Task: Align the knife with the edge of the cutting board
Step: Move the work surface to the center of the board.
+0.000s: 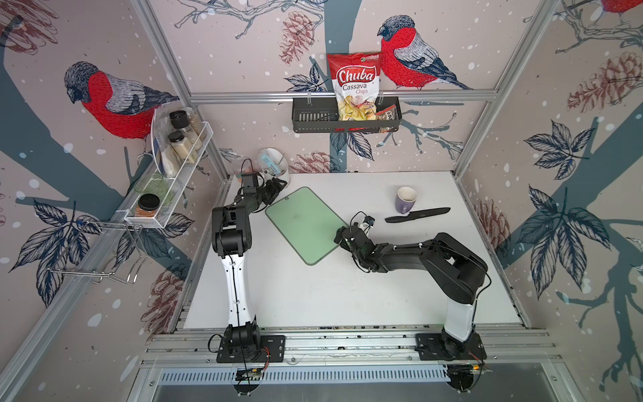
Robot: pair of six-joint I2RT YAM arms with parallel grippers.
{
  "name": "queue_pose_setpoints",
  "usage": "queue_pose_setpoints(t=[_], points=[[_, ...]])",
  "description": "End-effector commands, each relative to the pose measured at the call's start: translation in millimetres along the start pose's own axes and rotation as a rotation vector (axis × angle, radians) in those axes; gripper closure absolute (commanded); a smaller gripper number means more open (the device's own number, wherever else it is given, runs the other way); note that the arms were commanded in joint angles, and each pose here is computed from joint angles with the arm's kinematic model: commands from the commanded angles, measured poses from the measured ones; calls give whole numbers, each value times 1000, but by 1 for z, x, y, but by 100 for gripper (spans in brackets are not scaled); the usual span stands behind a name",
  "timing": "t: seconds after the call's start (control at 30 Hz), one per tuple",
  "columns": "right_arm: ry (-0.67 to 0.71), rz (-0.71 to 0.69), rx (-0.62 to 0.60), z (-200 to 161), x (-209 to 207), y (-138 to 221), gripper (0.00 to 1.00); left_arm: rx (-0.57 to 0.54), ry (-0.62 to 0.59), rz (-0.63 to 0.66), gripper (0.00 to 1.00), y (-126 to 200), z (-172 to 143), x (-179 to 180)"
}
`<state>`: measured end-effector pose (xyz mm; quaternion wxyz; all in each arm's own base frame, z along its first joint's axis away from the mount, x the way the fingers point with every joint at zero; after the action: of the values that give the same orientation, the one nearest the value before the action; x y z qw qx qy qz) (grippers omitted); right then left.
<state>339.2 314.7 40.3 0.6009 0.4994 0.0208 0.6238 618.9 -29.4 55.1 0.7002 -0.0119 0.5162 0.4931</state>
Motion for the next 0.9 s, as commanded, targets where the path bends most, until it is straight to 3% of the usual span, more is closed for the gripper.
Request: queue_pose_setpoints(t=[0.0,0.23,0.43,0.87], points=[[-14,-183,205,-39,-56,1,2,171,104,114,19,2,-59,23],[-119,-193,229,-18,-64,-11,3,174,158,209,20,40,-111,35],[-149,-166,327,-9,-45,-26,4,186,179,220,23,71,-155,32],[-58,-150,422,36,-36,-49,4,233,143,228,27,108,-244,11]])
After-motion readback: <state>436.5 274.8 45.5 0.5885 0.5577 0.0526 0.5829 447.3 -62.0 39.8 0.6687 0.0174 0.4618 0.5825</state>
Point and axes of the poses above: each gripper's point midway between its finger pads, its own y axis back along the fingers, its own x axis along the line the jaws close on, z = x × y, the point moved 1 cm from there along y, back along the fingers, and after that the axes turned 8 degrees about -y, right-handed, at the moved point
